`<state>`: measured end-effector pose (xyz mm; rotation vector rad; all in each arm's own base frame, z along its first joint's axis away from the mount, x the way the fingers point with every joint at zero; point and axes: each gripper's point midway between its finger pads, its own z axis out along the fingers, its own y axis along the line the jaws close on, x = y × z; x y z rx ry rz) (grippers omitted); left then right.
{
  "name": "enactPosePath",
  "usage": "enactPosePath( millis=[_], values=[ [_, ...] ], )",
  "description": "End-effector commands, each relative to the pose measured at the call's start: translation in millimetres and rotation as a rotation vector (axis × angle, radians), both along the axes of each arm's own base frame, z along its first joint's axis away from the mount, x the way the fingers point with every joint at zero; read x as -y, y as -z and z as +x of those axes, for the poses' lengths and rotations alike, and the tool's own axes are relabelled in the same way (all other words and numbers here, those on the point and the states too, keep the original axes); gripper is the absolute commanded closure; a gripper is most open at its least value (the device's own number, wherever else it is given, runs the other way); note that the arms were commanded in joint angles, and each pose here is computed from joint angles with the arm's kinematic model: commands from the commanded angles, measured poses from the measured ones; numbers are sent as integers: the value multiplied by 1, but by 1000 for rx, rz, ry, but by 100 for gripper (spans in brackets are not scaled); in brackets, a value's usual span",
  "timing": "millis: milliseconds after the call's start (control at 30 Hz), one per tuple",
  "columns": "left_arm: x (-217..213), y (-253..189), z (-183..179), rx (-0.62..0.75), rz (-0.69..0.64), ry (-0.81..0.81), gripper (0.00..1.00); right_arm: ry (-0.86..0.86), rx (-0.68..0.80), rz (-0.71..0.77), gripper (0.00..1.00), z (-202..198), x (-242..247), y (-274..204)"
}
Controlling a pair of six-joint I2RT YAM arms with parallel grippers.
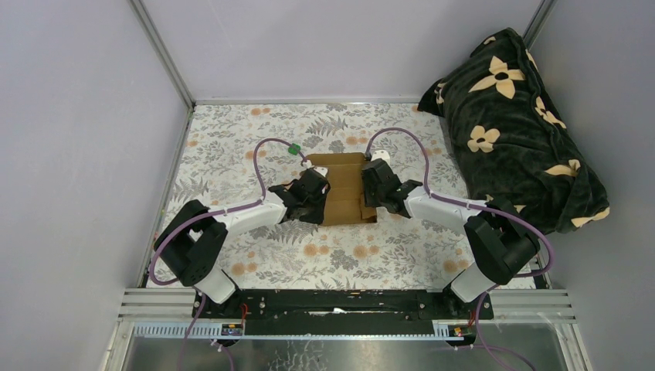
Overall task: Fold the paper box
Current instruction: Fold the paper box at the center of the board.
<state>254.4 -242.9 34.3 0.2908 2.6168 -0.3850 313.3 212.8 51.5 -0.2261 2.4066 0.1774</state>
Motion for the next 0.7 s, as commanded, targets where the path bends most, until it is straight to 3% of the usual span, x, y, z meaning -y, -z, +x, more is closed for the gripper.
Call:
enactPosePath(
  millis=[0, 667],
  values=[
    [5, -6, 10, 28, -1, 12, 68, 46, 49, -21, 69, 14, 5, -19],
    [7, -8, 8, 27, -19, 11, 68, 4, -5, -257, 77, -5, 7, 13]
  ],
)
